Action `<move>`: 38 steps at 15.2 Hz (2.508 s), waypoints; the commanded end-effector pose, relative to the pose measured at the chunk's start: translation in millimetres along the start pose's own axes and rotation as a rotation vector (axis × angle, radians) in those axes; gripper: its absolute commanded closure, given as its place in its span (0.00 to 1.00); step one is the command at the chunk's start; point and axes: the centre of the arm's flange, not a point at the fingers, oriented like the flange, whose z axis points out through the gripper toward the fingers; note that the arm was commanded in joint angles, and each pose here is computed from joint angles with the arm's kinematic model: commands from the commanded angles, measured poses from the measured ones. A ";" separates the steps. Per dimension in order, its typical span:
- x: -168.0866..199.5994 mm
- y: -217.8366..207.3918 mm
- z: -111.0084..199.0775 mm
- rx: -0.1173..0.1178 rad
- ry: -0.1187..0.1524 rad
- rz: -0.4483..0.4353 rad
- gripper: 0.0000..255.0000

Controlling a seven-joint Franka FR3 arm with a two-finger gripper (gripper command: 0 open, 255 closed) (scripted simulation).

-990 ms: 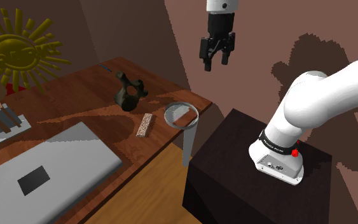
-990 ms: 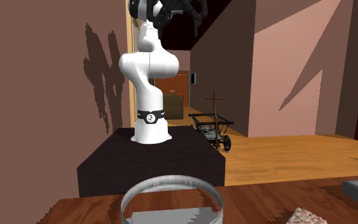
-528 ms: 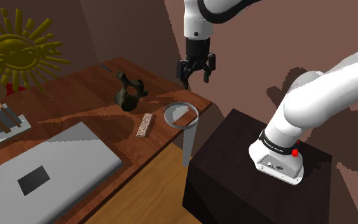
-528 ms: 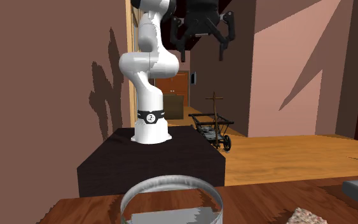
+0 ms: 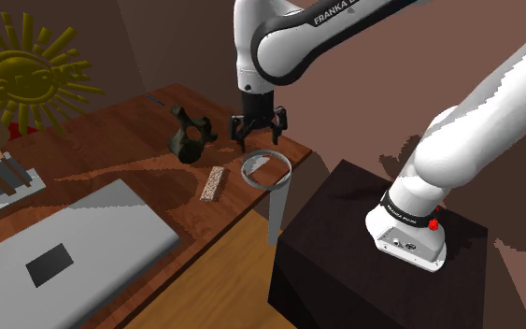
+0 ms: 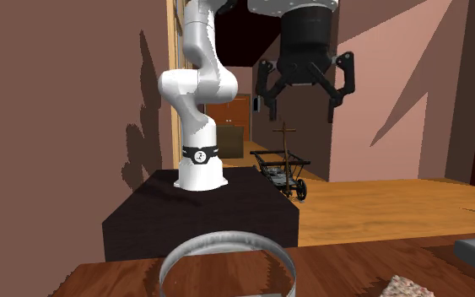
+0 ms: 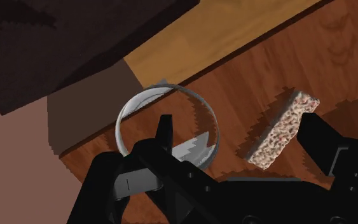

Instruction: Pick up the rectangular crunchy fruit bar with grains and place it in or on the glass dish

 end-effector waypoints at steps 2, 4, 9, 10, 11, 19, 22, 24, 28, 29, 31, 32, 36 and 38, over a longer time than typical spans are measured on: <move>13.2 -26.9 26.3 0.001 0.016 0.074 0.00; 23.6 -42.9 43.9 -0.001 0.027 0.122 0.00; 53.6 -80.4 87.5 -0.005 0.054 0.240 0.00; 60.3 -87.4 96.2 -0.006 0.059 0.263 0.00; 67.2 -94.3 104.8 -0.007 0.064 0.287 0.00; 119.4 -135.9 167.6 -0.012 0.100 0.448 0.00; 120.9 -135.4 183.3 -0.012 0.100 0.448 0.00; 121.9 -135.0 193.9 -0.012 0.100 0.448 0.00; 122.7 -134.7 202.1 -0.012 0.100 0.448 0.00; 122.7 -134.7 202.1 -0.012 0.100 0.448 0.00; 122.7 -134.7 202.1 -0.012 0.100 0.448 0.00; 122.7 -134.7 202.1 -0.012 0.100 0.448 0.00; 122.7 -134.8 202.1 -0.012 0.100 0.448 1.00; 122.7 -134.8 202.1 -0.012 0.100 0.448 1.00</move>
